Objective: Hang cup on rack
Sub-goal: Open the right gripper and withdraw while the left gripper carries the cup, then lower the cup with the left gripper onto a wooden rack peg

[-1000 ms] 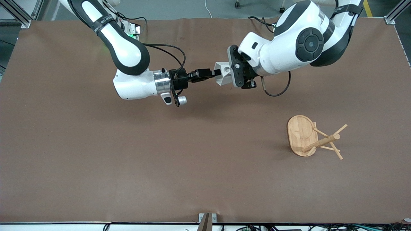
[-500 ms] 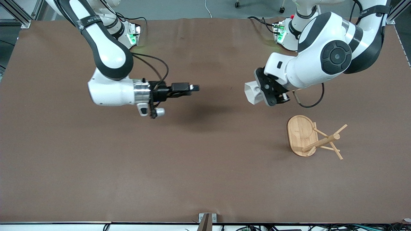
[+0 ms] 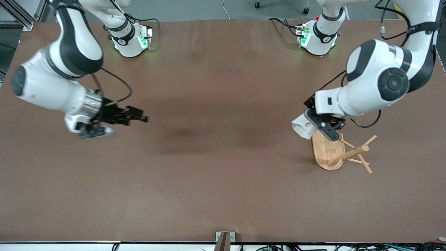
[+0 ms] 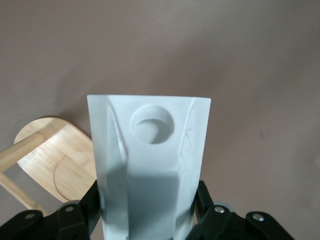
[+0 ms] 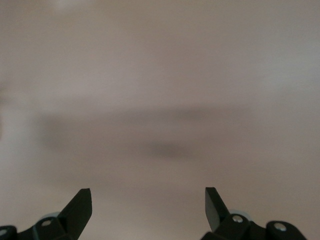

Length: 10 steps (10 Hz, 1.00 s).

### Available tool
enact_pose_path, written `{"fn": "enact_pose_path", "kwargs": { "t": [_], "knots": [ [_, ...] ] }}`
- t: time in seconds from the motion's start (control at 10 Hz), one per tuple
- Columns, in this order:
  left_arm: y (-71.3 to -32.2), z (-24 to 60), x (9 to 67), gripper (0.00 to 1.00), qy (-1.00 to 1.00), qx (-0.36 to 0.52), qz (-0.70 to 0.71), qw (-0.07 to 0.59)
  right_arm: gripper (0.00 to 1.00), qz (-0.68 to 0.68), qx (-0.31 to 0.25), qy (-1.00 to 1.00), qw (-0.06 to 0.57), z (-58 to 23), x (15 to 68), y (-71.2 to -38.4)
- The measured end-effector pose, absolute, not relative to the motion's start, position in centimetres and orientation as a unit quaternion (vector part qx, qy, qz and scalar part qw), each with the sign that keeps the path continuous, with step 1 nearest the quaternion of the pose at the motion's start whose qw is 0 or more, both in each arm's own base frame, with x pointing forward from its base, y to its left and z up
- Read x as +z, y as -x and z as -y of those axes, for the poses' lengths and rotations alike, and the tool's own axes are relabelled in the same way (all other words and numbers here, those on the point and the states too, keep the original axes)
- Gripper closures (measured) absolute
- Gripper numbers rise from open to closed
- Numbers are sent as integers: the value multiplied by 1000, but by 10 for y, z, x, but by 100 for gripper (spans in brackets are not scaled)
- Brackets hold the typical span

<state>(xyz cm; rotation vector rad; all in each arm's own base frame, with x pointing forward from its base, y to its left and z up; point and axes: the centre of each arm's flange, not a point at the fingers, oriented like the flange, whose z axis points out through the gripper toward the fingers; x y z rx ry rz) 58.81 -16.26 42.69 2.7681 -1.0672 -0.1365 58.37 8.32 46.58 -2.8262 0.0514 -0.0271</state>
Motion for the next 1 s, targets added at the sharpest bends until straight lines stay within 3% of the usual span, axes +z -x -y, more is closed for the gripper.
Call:
{"fn": "enact_pose_path", "kwargs": {
  "t": [0.4, 0.7, 1.0],
  "knots": [
    [-592, 125, 407, 24, -942, -47, 321, 87, 0, -36, -13, 999, 34, 29, 540, -573],
    [-593, 107, 400, 24, -947, -51, 305, 91, 0, -74, -7, 997, 15, 29, 612, -559],
    [-595, 93, 401, 24, -949, -44, 289, 115, 0, -105, -15, 994, 13, 62, 651, -543]
  ]
}}
